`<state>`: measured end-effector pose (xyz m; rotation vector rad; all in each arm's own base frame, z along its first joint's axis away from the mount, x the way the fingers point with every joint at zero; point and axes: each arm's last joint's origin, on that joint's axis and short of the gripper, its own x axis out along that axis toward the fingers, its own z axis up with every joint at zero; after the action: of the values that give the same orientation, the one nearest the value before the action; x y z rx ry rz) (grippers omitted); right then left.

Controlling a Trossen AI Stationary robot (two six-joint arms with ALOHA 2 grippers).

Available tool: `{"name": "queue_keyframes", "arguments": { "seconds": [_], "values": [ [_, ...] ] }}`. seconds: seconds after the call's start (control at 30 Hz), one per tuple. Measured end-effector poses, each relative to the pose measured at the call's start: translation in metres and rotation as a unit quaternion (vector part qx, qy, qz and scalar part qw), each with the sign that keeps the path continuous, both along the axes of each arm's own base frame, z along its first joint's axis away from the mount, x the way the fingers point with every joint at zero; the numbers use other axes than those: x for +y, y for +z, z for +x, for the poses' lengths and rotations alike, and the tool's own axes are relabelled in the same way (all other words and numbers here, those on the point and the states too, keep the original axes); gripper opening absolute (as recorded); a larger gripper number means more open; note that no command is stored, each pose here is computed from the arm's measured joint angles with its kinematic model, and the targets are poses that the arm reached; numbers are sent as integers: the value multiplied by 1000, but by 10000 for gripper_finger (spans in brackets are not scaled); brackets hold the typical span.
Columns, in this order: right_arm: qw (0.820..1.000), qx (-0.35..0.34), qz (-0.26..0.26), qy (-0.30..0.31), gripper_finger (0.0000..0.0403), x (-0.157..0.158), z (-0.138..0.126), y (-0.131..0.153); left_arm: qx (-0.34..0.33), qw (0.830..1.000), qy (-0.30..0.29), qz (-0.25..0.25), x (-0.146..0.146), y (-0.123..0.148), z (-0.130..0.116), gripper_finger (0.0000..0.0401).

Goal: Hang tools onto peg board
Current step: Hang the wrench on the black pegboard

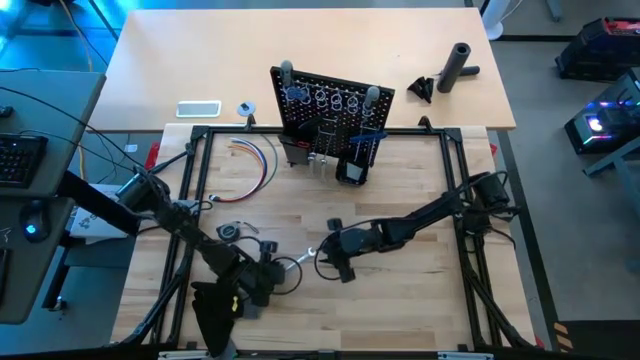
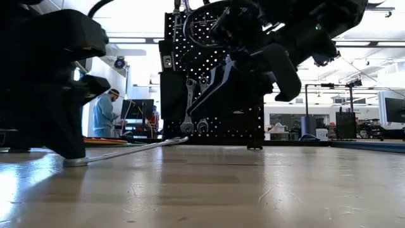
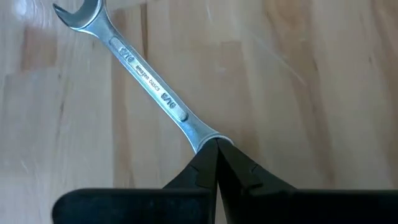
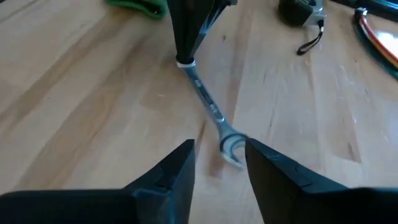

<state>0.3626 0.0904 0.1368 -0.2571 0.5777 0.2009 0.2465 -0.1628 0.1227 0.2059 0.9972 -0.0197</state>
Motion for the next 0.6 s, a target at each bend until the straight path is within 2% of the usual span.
{"name": "queue_keyframes", "arguments": {
  "seconds": [0.27, 0.5, 0.6],
  "values": [
    [1000, -22, -4, 18, 187, -2, 3, 3, -9, 1000, -22, 5, 11, 1, 12, 0],
    [1000, -19, -1, 16, 188, -14, 6, 3, -10, 999, -32, 12, 20, 2, 18, 0],
    [1000, -15, 22, 15, 188, -22, 8, 0, -16, 999, -35, 13, 22, 2, 21, 0]
  ]
}}
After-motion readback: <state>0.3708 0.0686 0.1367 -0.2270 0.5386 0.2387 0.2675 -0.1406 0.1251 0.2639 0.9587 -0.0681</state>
